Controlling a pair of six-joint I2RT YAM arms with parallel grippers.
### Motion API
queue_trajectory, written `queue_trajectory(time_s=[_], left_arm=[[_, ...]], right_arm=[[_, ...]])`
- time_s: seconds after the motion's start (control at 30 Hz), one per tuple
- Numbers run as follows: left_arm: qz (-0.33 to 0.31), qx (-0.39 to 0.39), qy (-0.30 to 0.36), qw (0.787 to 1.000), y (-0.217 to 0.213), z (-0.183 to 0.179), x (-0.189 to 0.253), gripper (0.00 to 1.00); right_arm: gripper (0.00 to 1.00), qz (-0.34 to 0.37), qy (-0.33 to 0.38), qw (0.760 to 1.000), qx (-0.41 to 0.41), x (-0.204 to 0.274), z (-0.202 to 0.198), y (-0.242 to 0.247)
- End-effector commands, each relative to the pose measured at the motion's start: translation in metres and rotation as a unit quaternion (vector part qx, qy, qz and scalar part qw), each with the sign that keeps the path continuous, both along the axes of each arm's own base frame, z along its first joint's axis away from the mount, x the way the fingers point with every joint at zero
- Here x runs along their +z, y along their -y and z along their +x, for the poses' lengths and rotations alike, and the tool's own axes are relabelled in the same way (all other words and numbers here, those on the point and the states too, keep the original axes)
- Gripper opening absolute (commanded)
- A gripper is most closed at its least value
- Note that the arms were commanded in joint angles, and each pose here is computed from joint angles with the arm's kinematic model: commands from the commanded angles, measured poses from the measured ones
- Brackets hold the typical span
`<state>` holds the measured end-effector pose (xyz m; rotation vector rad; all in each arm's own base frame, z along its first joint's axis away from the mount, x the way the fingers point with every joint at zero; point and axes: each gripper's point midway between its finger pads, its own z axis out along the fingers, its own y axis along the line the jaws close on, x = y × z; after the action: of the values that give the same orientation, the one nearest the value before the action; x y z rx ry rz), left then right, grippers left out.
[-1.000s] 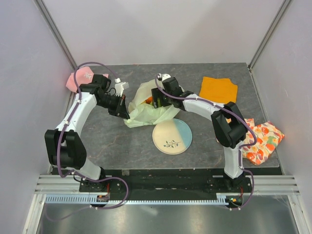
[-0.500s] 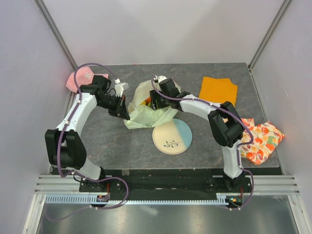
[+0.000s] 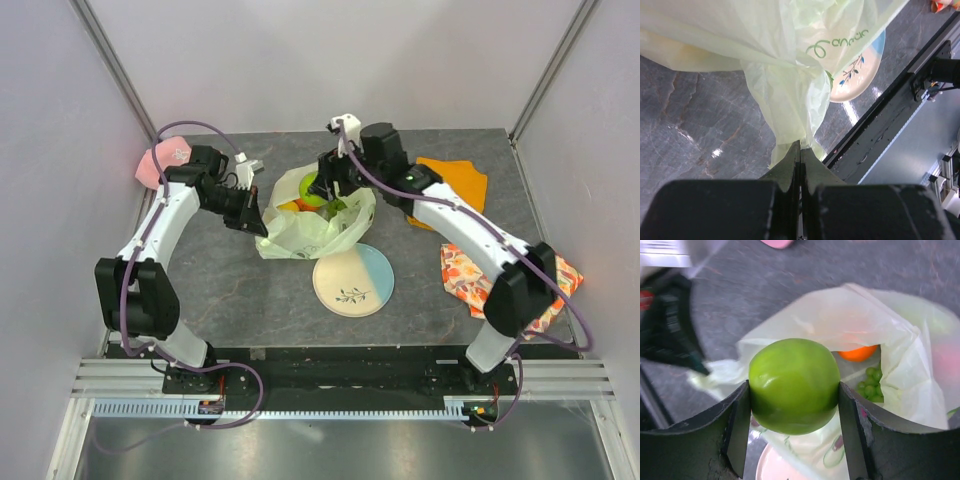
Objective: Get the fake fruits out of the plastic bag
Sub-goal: Take out the fake fruit from the plastic bag, then place the fake fruit on the plate.
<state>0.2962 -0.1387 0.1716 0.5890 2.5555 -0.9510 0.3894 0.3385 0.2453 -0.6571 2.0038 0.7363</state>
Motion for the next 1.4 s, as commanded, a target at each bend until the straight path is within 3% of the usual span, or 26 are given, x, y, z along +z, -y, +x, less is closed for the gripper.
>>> queue_trajectory(time_s=[0.0, 0.27, 0.43, 0.93, 1.27, 1.33, 1.37], left_arm=[[-0.022, 0.005, 0.02, 1.0, 0.008, 0.016, 0.017, 0.01], [-0.019, 0.007, 0.039, 0.999, 0.007, 0.021, 0.026, 0.02], [-0.017, 0.008, 0.043, 0.999, 0.006, 0.019, 0.026, 0.02], [-0.012, 0.005, 0.054, 0.998, 0.004, 0.017, 0.028, 0.02], [-0.025, -0.003, 0.051, 0.998, 0.008, 0.014, 0.029, 0.02], [-0.027, -0.004, 0.048, 0.998, 0.009, 0.014, 0.029, 0.02], [-0.028, -0.003, 0.05, 0.998, 0.009, 0.016, 0.031, 0.02]], right_arm=[[0.23, 0.001, 0.024, 0.994, 0.103, 0.033, -0.052, 0.011], [0.22, -0.12, -0.032, 0.96, 0.251, -0.055, -0.144, 0.05], [0.24, -0.164, -0.047, 0.942, 0.289, -0.093, -0.161, 0.056], [0.27, -0.205, -0.024, 0.959, 0.194, -0.159, -0.072, -0.002], [0.29, -0.209, -0.049, 0.95, 0.227, -0.171, -0.097, -0.006], [0.37, -0.21, -0.054, 0.949, 0.227, -0.171, -0.104, -0.002], [0.48, -0.209, -0.057, 0.95, 0.226, -0.171, -0.106, 0.0]])
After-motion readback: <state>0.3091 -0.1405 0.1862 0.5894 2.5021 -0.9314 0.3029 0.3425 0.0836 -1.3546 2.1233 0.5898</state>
